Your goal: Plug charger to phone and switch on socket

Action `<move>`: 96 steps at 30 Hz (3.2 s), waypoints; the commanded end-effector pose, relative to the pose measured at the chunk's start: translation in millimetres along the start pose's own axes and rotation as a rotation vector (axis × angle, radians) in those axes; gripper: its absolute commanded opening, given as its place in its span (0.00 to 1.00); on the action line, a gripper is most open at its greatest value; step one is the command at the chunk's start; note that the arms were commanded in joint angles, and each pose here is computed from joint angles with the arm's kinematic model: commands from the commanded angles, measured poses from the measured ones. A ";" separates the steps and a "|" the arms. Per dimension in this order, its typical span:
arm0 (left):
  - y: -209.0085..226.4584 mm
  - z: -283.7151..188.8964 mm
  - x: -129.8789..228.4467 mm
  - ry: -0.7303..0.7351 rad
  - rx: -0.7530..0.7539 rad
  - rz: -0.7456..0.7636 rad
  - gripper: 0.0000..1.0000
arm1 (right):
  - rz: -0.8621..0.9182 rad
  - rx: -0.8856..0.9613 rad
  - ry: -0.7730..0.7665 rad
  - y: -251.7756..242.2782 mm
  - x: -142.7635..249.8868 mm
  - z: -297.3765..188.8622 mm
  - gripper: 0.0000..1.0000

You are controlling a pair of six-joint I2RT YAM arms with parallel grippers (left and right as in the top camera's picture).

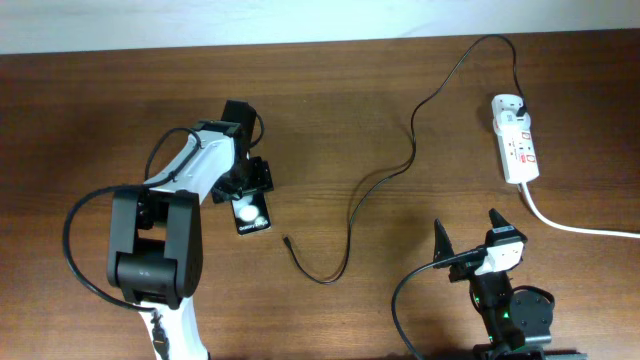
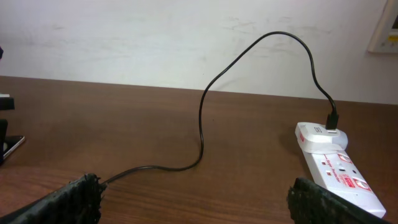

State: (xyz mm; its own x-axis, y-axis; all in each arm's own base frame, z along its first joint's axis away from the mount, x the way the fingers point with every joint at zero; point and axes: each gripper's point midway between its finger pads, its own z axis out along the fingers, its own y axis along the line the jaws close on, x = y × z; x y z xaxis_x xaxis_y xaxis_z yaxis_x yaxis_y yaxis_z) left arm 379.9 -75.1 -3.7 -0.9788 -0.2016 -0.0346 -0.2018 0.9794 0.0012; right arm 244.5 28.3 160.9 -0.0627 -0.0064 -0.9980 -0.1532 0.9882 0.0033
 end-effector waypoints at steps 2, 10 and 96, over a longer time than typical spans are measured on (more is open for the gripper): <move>5.6 35.0 30.8 0.127 -0.031 0.010 0.73 | -0.007 -0.001 0.002 0.7 2.1 -0.1 0.99; 4.8 33.0 28.3 0.122 -0.028 0.018 0.72 | -0.007 -0.001 0.003 0.7 2.2 -0.1 0.99; -72.3 -105.6 -7.8 -0.090 0.897 0.352 0.68 | 0.075 -0.128 0.055 23.6 -12.9 -8.7 0.99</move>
State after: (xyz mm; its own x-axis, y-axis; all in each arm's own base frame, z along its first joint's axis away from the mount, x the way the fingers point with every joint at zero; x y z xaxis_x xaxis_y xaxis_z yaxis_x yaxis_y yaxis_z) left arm 390.9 -144.3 79.7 -0.9827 0.0593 -0.1753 0.1714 0.6493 -0.7410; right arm 239.5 45.9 159.6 -0.0913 0.0141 -0.9957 -0.2537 0.9666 0.0370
